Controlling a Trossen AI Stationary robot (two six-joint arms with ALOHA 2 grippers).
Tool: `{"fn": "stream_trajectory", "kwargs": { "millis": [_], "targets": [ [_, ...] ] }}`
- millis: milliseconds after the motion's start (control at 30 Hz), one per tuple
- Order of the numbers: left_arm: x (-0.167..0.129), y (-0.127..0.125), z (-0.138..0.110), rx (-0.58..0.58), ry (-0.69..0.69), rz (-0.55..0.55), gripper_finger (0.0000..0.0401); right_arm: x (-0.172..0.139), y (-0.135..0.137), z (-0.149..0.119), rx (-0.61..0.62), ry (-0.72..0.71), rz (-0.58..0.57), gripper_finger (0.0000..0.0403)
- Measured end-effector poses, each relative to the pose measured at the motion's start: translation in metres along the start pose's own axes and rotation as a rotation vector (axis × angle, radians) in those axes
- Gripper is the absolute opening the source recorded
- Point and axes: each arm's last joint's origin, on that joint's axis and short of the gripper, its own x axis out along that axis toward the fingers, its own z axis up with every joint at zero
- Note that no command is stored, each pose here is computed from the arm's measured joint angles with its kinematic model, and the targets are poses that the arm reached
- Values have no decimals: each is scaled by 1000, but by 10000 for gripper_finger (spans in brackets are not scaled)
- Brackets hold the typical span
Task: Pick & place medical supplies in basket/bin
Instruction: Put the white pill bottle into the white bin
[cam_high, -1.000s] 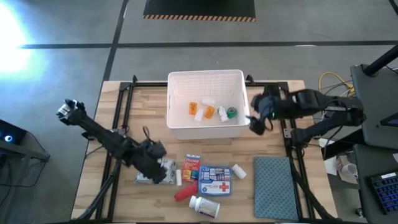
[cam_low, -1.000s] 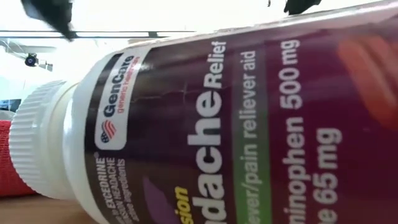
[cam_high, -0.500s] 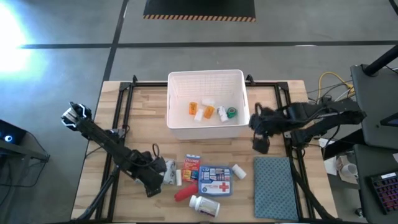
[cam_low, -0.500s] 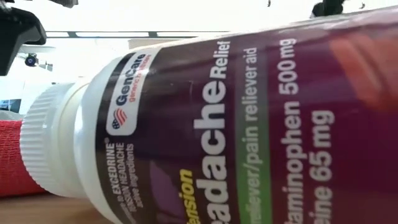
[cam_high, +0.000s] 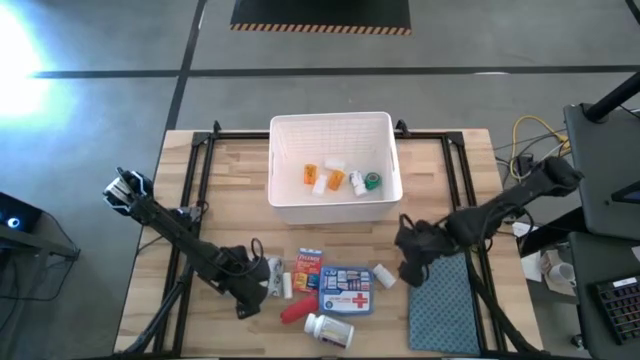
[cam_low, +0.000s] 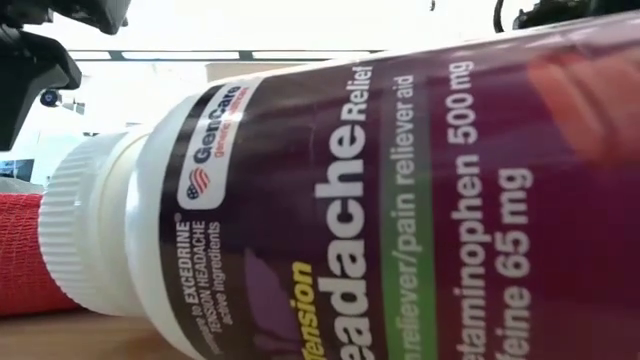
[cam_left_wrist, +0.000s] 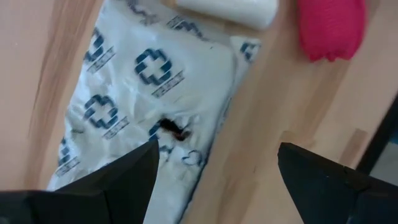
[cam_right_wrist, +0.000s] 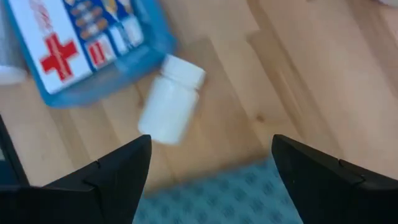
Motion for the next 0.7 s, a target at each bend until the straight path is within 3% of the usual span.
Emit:
{"fn": "stream_trajectory", "kwargs": {
  "millis": [133,367,700],
  "targets": [
    [0,5,-4,6,32,47,306,19,15,-7,-8,-66,7,322],
    [-1,15,-11,38,91,142,306,65,38,-9,-14,-26,-84,320],
    [0,24,-16,155,112,246,306,96,50,-6,48,11,-169,298]
  ]
}}
